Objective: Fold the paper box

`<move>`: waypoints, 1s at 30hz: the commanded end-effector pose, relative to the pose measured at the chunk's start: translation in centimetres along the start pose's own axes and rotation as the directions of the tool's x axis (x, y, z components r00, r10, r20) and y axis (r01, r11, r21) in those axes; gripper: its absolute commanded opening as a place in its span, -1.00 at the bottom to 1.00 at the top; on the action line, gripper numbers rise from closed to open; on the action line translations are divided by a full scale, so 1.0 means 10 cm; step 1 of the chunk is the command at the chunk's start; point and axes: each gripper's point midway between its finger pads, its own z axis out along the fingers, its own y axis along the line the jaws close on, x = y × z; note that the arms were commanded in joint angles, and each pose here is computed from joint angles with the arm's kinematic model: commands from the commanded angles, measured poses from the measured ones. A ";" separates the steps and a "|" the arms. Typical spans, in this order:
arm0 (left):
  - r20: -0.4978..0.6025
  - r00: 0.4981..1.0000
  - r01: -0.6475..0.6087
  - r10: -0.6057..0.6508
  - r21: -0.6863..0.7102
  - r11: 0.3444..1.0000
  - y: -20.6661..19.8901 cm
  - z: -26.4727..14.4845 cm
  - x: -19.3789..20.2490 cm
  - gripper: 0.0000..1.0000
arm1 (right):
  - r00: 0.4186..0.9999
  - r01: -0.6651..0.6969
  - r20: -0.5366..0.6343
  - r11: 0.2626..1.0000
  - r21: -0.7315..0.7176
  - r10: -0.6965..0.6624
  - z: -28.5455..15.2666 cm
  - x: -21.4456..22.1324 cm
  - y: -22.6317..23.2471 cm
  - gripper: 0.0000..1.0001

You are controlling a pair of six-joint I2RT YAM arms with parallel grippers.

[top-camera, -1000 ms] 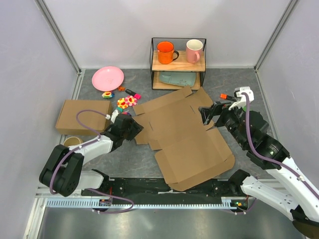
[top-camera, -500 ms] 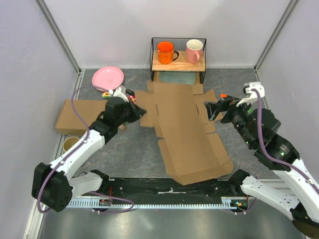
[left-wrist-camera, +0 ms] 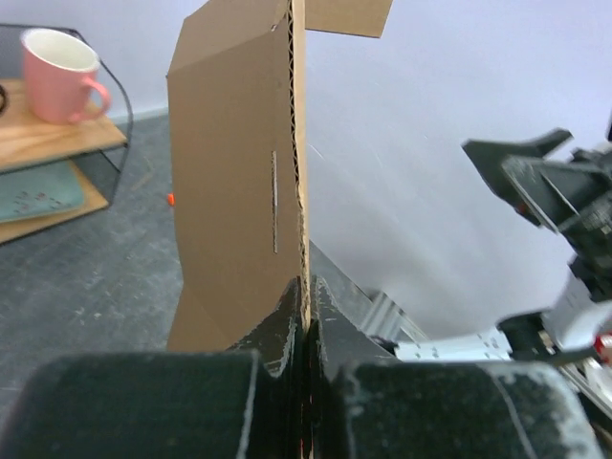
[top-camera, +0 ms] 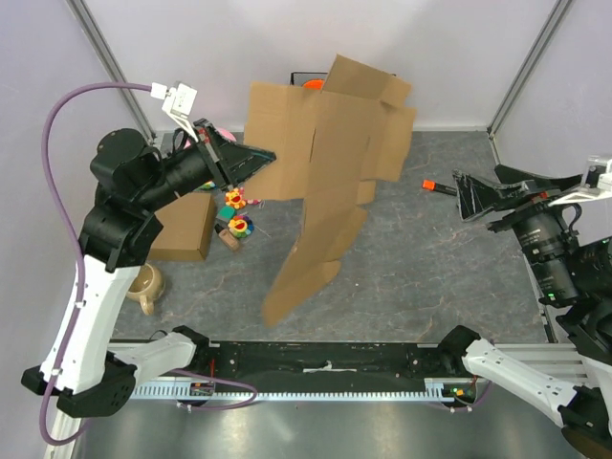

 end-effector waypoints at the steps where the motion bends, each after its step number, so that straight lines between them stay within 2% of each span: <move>1: -0.143 0.989 0.041 -0.026 0.108 0.993 -0.32 -0.23 0.20 -0.97 | 1.000 -0.003 -0.015 1.000 -0.007 0.003 -0.06 -0.02 0.00 0.96; 9: -0.155 0.983 0.120 -0.096 0.153 0.981 -0.58 -0.43 0.16 -0.96 | 0.999 0.015 -0.033 1.000 -0.010 -0.015 -0.05 0.03 0.00 0.96; 13: -0.174 0.975 0.154 -0.135 0.101 0.983 -0.41 -0.31 0.22 -0.96 | 0.998 0.033 -0.057 0.999 -0.014 -0.034 0.01 0.13 0.02 0.96; 17: -0.263 0.940 0.231 -0.218 0.019 0.973 0.13 -0.06 0.61 -0.96 | 0.993 0.061 -0.096 0.998 -0.001 -0.061 0.07 0.34 -0.03 0.96; 18: -0.312 0.910 0.280 -0.273 -0.022 0.960 0.38 -0.01 0.89 -0.96 | 0.993 0.066 -0.100 0.998 0.002 -0.066 0.06 0.37 -0.04 0.96; 19: -0.312 0.911 0.281 -0.269 -0.007 0.960 0.48 0.05 0.95 -0.96 | 0.992 0.072 -0.109 0.997 0.007 -0.071 0.07 0.42 -0.06 0.96; 21: -0.369 0.867 0.341 -0.336 -0.056 0.939 0.84 0.08 1.30 -0.96 | 0.988 0.085 -0.127 0.996 0.018 -0.082 0.08 0.53 -0.10 0.97; 25: -0.441 0.815 0.336 -0.377 -0.171 0.926 1.40 0.15 1.79 -0.96 | 0.981 0.103 -0.168 0.994 0.037 -0.095 0.11 0.78 -0.17 0.96; 28: -0.460 0.794 0.297 -0.398 -0.278 0.914 1.81 0.20 2.10 -0.96 | 0.977 0.094 -0.195 0.994 0.056 -0.081 0.17 1.00 -0.21 0.96; 30: -0.427 0.817 0.262 -0.387 -0.323 0.910 2.04 0.25 2.20 -0.96 | 0.975 0.087 -0.208 0.995 0.054 -0.074 0.22 1.14 -0.21 0.96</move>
